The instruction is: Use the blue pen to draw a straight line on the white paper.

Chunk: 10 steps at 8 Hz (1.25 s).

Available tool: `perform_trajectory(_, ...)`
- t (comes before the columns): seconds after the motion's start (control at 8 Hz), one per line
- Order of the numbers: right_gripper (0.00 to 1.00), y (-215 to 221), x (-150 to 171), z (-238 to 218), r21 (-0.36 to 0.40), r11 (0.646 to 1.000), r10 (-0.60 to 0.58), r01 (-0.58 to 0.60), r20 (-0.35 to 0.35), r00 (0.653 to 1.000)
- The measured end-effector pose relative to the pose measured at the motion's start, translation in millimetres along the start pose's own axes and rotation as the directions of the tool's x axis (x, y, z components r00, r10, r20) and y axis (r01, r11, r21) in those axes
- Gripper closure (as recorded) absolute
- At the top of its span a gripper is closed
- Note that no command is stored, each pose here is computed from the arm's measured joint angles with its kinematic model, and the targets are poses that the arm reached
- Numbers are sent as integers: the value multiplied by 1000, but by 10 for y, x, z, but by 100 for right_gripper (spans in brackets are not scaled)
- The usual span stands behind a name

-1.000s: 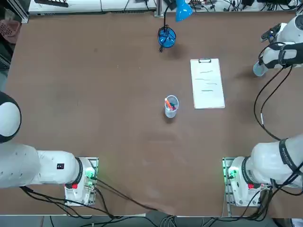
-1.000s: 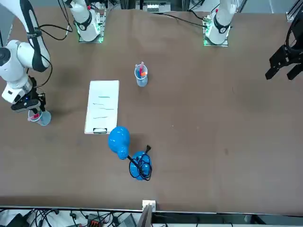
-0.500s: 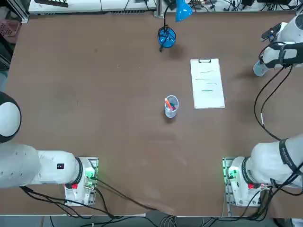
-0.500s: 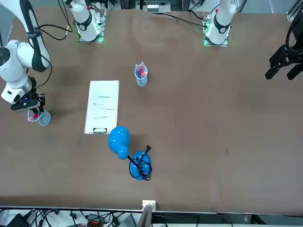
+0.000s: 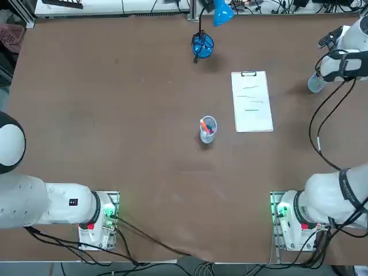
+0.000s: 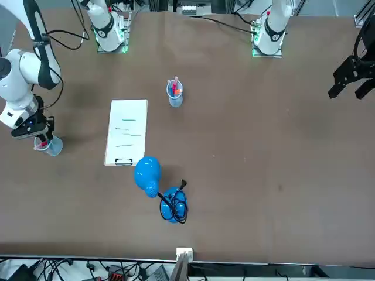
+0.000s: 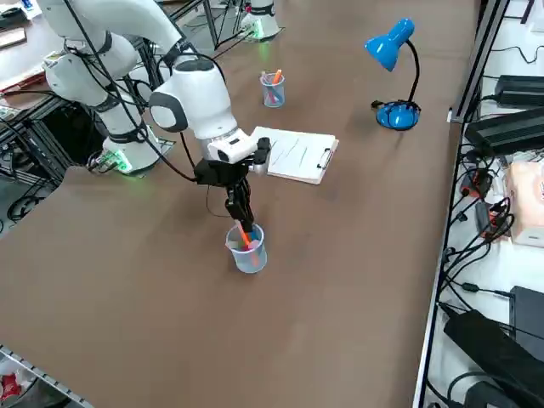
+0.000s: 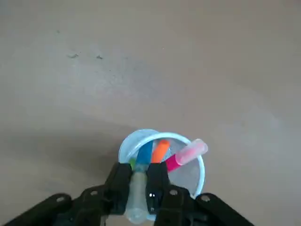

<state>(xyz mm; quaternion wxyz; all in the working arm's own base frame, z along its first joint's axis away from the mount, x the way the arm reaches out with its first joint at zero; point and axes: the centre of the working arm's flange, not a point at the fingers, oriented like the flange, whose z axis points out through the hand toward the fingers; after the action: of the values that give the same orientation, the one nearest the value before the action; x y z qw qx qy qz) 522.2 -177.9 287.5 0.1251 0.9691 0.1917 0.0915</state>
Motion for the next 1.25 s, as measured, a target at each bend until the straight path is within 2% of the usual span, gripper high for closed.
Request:
perform_trajectory(0.25,78,174,104,-167,0,1000,8,-8,44,999)
perform_trajectory(0.62,78,592,467,-1062,-19,999,32,-30,120,992)
perform_trajectory(0.75,78,610,630,-1419,11,998,61,-63,141,988)
perform_trajectory(0.88,78,562,772,-1747,86,987,119,-134,158,980)
perform_trajectory(1.0,78,441,879,-1990,167,960,196,-226,177,964)
perform_trajectory(1.12,78,221,979,-2142,211,924,275,-318,212,938)
perform_trajectory(1.25,78,-162,1137,-2219,217,895,331,-389,260,907)
